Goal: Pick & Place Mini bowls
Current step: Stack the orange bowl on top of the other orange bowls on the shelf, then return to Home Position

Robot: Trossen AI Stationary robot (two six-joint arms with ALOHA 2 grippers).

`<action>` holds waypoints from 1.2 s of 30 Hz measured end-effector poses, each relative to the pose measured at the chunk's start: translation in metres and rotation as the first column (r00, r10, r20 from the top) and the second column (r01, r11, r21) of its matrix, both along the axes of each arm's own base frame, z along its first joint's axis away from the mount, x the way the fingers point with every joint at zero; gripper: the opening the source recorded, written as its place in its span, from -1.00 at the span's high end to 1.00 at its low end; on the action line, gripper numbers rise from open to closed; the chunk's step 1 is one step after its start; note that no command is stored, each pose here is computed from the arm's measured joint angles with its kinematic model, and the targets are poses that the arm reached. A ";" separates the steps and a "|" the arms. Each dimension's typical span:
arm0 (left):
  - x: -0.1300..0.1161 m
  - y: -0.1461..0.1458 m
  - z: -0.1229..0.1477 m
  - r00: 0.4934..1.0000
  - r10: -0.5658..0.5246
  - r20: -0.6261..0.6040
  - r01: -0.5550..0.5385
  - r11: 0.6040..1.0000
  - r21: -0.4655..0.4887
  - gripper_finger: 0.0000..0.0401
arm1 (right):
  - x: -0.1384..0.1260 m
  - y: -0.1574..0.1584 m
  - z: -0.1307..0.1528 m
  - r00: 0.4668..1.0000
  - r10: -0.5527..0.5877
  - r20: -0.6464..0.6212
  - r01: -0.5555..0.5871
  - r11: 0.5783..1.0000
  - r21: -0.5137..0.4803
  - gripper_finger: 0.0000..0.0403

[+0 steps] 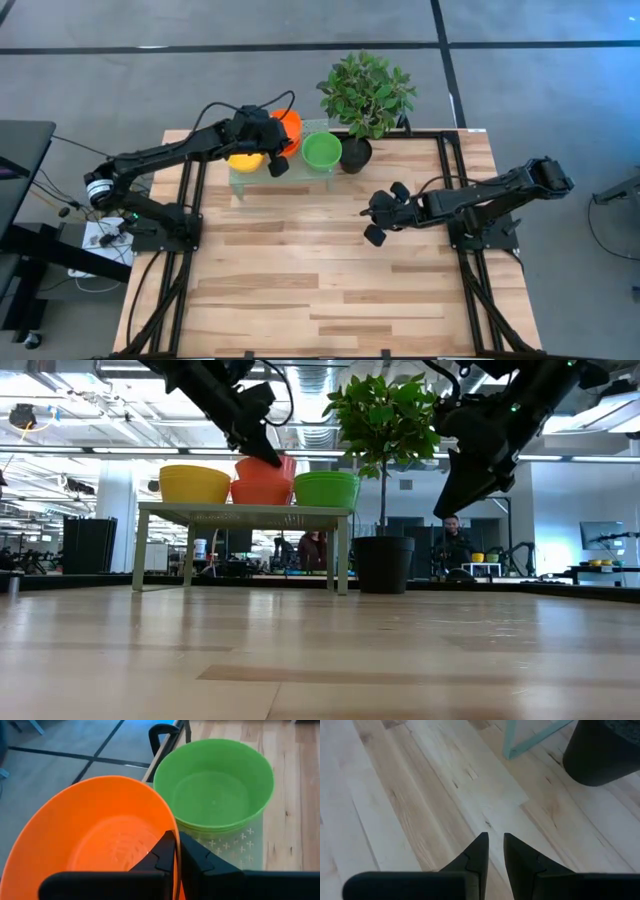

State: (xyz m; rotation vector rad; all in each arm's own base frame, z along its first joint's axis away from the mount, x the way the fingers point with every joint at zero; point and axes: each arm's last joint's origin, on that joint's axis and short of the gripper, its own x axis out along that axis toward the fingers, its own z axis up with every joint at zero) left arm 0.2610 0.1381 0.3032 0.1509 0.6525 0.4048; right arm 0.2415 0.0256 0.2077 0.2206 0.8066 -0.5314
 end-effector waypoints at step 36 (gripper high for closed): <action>-0.017 -0.061 0.038 0.985 -0.045 0.168 0.059 0.995 -0.080 0.41 | -0.003 -0.009 0.005 0.988 0.104 -0.113 -0.119 0.983 -0.138 0.73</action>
